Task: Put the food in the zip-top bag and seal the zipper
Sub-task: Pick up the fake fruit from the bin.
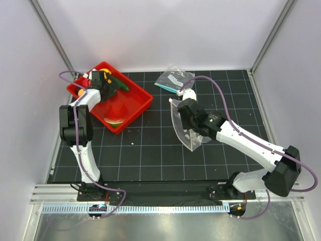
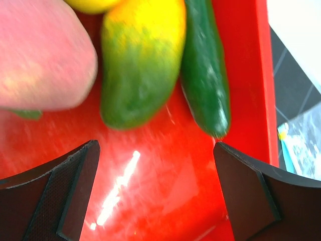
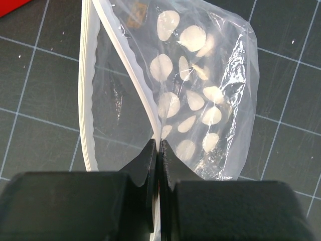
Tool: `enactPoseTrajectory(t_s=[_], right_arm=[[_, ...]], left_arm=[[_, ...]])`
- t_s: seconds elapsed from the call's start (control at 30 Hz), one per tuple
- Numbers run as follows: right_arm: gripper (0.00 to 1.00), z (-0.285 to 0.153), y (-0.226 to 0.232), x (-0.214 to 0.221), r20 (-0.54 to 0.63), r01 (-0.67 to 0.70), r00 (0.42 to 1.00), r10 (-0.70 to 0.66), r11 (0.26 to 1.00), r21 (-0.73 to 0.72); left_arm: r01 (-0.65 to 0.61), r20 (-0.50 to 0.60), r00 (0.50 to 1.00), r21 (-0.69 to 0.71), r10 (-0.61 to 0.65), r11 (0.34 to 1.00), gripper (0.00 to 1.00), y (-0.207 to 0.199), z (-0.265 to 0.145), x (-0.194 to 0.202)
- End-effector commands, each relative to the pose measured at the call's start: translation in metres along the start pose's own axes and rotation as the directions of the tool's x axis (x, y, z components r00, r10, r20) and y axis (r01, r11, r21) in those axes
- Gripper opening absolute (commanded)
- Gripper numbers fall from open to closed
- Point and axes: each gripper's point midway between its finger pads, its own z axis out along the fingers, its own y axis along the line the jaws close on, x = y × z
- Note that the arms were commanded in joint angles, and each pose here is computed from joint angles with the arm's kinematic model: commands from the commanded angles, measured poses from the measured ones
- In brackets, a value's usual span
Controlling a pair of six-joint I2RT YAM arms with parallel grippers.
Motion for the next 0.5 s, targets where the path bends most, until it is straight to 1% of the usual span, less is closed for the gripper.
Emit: enactPoseTrajectory(t_s=[0.0, 0.1, 0.3, 0.47], right_arm=[[0.03, -0.012, 0.003, -0.017, 0.079, -0.032, 0.996, 0.035, 0.999, -0.043], [0.03, -0.013, 0.004, -0.019, 0.085, -0.030, 0.996, 0.034, 0.998, -0.048], [0.03, -0.012, 0.002, -0.017, 0.088, -0.030, 0.996, 0.033, 0.999, -0.043], [0.03, -0.012, 0.002, -0.017, 0.089, -0.029, 0.996, 0.032, 0.999, -0.045]], left_arm=[[0.026, 0.062, 0.998, 0.026, -0.028, 0.999, 1.00, -0.002, 0.008, -0.031], [0.060, 0.048, 0.997, 0.003, -0.060, 0.998, 0.99, 0.009, 0.022, -0.028], [0.081, 0.051, 0.996, -0.032, -0.080, 0.996, 0.93, 0.017, 0.045, -0.027], [0.088, 0.081, 0.993, -0.029, -0.085, 0.996, 0.79, 0.014, 0.058, -0.035]])
